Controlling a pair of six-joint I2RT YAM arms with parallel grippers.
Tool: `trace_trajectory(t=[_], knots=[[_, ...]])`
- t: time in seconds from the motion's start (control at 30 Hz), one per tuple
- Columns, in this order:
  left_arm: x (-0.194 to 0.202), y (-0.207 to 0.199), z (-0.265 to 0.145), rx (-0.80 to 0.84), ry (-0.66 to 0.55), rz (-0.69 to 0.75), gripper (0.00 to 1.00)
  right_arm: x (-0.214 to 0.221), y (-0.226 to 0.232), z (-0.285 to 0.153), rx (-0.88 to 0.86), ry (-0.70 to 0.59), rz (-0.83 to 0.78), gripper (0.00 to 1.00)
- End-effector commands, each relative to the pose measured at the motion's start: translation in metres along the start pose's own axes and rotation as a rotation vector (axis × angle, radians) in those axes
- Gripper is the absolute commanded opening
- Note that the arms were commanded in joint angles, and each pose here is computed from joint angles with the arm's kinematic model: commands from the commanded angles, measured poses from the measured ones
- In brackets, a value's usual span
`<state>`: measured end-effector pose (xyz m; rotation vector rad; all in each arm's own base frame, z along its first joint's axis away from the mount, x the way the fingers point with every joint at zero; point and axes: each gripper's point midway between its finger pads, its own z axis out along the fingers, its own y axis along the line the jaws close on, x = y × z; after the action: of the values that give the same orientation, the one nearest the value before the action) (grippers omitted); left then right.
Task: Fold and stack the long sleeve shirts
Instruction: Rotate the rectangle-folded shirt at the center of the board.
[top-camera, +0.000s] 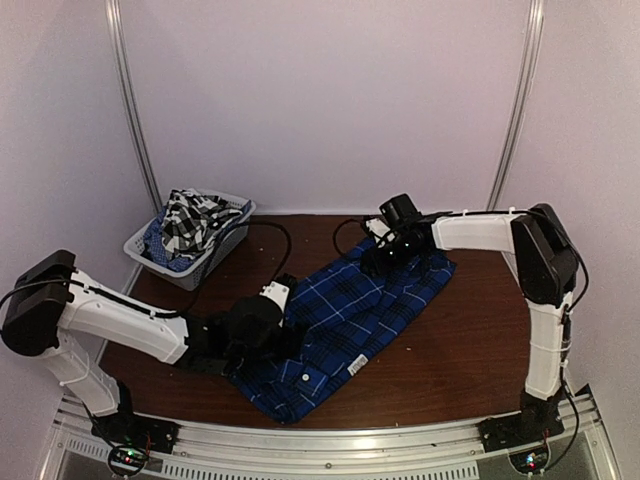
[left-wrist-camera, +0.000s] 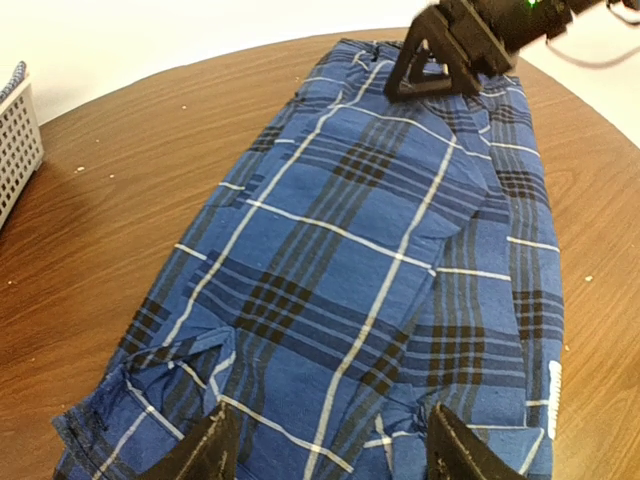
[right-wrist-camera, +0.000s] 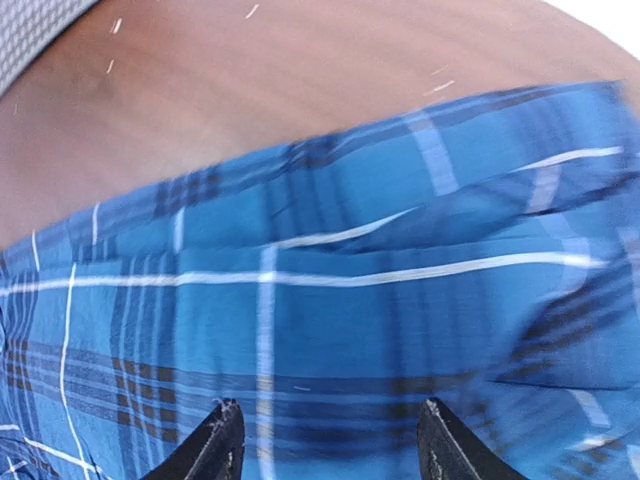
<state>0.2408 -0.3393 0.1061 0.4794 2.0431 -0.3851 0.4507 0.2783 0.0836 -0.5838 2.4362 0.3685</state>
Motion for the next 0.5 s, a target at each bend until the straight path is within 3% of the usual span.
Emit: trace_trajectory(t=[0.0,0.27,0.47], knots=[[-0.014,0.007,-0.002,-0.030,-0.033,-0.038,0.66,0.010,0.004,0.020,-0.012,0.041,-0.002,0.60],[-0.015,0.018,-0.003,-0.056,-0.032,-0.057,0.66,0.057,-0.004,0.063,-0.005,0.166,0.000,0.62],[-0.016,0.039,-0.002,-0.095,-0.016,-0.085,0.69,0.057,-0.017,0.070,0.056,0.186,-0.050,0.65]])
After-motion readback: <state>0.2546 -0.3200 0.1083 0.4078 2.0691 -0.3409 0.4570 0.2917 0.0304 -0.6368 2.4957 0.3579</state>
